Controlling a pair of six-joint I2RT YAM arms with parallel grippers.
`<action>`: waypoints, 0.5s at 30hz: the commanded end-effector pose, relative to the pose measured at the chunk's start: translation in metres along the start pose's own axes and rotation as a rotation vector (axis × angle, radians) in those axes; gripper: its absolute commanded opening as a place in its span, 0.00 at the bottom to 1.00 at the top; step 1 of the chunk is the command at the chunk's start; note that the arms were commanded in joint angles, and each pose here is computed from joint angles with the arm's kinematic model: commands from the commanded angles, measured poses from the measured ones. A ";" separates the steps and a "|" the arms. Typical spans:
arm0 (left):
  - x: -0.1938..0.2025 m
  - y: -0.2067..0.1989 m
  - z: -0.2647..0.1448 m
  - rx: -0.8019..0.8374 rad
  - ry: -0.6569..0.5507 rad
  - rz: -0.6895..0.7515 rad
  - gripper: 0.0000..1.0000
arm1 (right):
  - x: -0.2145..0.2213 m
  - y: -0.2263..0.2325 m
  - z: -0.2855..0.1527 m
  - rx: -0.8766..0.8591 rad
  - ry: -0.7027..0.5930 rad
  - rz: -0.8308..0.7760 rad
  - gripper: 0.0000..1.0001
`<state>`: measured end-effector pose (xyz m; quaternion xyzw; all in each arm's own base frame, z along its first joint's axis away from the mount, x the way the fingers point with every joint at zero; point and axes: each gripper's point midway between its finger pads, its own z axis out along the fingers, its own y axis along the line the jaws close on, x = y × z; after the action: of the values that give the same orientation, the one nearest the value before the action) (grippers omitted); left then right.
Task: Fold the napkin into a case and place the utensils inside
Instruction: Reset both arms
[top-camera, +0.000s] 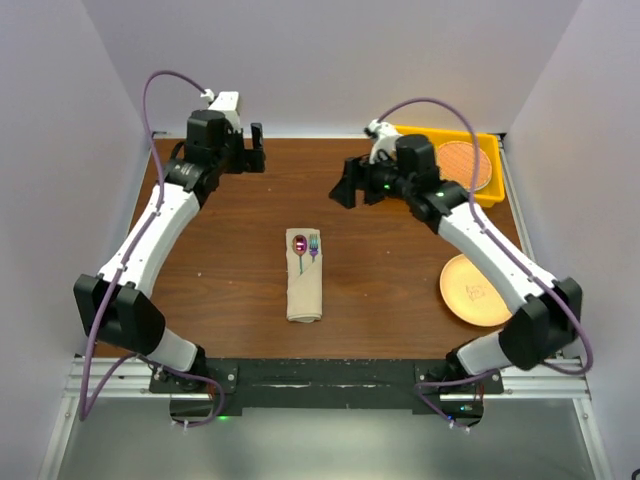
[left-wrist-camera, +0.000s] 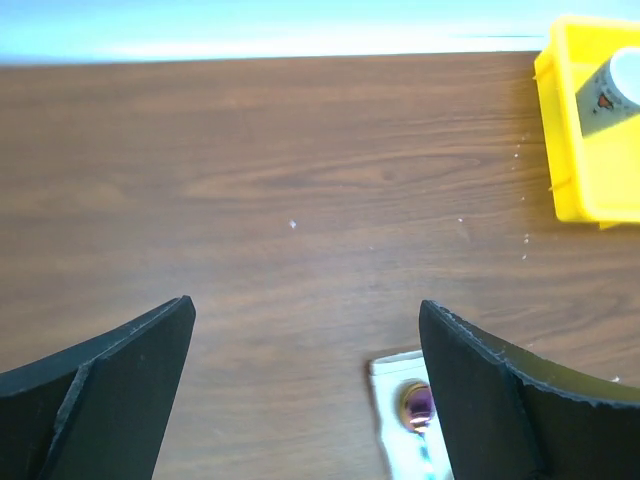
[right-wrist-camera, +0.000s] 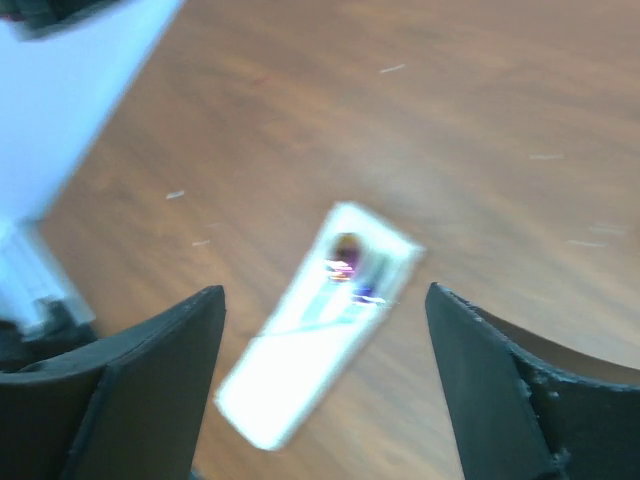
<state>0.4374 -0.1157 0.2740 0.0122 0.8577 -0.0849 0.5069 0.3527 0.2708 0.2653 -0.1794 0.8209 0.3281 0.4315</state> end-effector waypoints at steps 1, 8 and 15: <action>0.021 0.001 -0.019 0.072 0.084 0.216 1.00 | -0.002 -0.050 -0.055 0.205 0.012 -0.105 0.89; 0.102 0.006 -0.032 0.139 0.198 0.234 1.00 | 0.051 -0.096 -0.113 0.397 0.047 -0.106 0.95; 0.154 0.011 -0.045 0.154 0.269 0.199 1.00 | 0.095 -0.104 -0.129 0.422 0.073 -0.068 0.98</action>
<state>0.3274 -0.1009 0.1416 0.1380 0.9213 -0.0740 0.3559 0.2872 0.1155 0.2001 -0.1256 0.8831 0.1444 0.4283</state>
